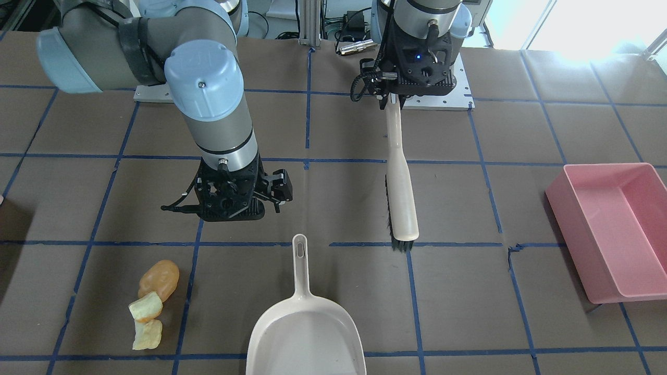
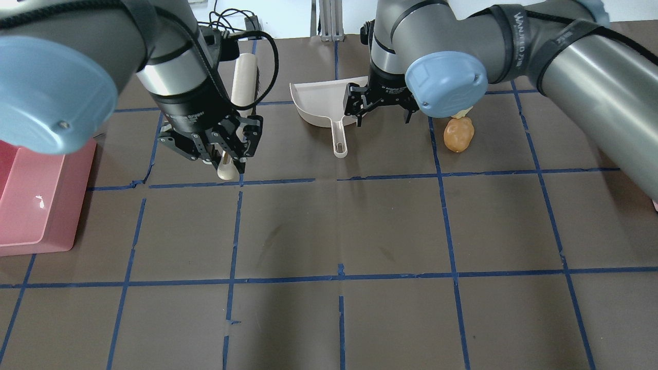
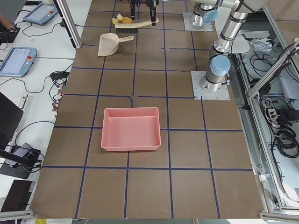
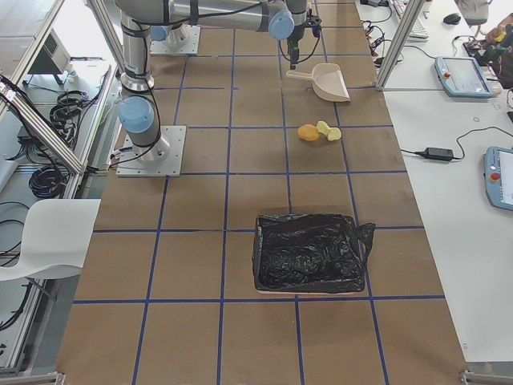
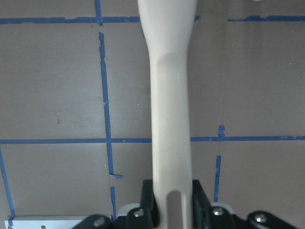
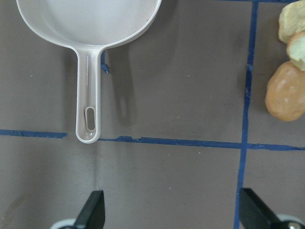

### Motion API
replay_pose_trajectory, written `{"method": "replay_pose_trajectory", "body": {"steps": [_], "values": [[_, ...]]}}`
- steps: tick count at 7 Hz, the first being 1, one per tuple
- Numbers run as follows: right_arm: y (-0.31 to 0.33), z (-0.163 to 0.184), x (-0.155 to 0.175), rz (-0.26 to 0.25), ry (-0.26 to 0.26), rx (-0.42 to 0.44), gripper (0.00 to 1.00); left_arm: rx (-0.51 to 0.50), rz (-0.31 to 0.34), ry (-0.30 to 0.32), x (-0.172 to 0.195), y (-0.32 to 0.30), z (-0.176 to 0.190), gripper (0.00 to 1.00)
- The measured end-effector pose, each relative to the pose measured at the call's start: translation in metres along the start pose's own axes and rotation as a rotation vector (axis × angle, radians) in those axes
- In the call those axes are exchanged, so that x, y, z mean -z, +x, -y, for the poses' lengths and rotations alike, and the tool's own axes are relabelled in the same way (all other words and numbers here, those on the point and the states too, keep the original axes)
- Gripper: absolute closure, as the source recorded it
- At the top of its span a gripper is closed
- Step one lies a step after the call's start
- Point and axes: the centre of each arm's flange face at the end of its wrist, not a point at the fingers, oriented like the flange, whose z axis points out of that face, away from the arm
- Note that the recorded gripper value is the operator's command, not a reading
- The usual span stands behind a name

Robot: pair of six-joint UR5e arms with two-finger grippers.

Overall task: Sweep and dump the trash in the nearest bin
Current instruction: 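Lift the brush with the left gripper while the right gripper reaches for the dustpan handle, then grasp the white dustpan handle with the right gripper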

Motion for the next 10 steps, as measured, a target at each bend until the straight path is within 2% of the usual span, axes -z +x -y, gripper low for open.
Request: {"method": "replay_pose_trajectory", "body": {"steps": [2, 4, 7, 10], "values": [[-0.039, 0.007, -0.049, 0.005, 0.012, -0.041, 0.0, -0.015, -0.009, 0.039, 0.026, -0.007, 0.027, 1.0], [-0.081, 0.009, -0.104, 0.008, 0.013, -0.03, 0.0, -0.046, -0.011, 0.067, 0.041, -0.007, 0.039, 1.0], [-0.077, 0.021, -0.119, 0.003, 0.027, -0.034, 0.03, -0.068, -0.003, 0.071, 0.044, -0.009, 0.041, 1.0], [-0.066, 0.027, -0.126, 0.01, 0.028, -0.057, 0.25, -0.105, 0.003, 0.062, 0.043, -0.01, 0.039, 1.0]]}}
